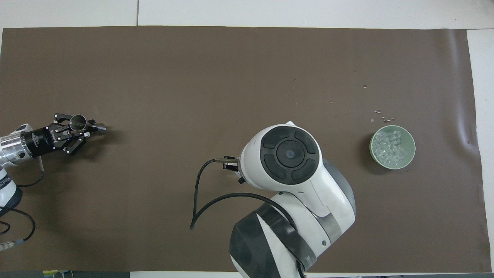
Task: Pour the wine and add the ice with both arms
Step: 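Set the jigger down with the left gripper while the right gripper withdraws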
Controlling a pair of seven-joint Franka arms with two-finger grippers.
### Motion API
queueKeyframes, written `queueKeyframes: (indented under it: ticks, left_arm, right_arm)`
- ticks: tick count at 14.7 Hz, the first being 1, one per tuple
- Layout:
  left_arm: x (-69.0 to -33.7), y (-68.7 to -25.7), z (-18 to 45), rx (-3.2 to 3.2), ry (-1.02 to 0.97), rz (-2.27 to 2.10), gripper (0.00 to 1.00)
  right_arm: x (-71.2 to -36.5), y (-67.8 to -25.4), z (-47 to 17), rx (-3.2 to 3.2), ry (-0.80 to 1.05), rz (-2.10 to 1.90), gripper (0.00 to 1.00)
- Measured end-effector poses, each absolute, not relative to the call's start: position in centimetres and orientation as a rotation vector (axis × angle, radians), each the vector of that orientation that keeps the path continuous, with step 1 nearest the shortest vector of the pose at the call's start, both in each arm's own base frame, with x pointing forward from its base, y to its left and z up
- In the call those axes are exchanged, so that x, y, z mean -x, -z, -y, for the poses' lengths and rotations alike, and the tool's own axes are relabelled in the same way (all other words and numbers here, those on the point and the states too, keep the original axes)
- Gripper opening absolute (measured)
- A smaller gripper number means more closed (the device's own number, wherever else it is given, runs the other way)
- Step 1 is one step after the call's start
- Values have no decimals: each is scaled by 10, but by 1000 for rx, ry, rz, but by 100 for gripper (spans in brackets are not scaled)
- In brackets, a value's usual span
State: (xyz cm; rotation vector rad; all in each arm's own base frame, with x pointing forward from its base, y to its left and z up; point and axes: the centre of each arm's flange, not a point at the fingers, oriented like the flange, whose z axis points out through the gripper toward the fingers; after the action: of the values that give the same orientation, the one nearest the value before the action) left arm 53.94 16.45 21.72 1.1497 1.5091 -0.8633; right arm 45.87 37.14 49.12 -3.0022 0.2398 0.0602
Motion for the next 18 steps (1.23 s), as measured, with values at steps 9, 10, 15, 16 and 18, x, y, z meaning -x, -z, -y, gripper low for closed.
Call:
queueKeyframes:
  ticks: [9, 10, 15, 16, 18]
  left_arm:
    - [-549, -261, -191, -1531, 801, -1498, 100]
    - [-552, -269, -197, -1610, 785, -1500, 100]
    - [-593, -332, -201, -2100, 632, -1434, 100]
    - [-603, -347, -191, -2200, 595, -1396, 100]
    - [-616, -379, -171, -2385, 496, -1231, 100]
  right_arm:
    - [-463, -497, -364, 2994, -37, -291, 85]
    - [-471, -498, -353, 2992, -29, -323, 94]
    - [-525, -498, -262, 2986, -7, -451, 100]
    - [-533, -499, -240, 2992, -23, -471, 100]
    - [-546, -510, -186, 2988, -26, -524, 100]
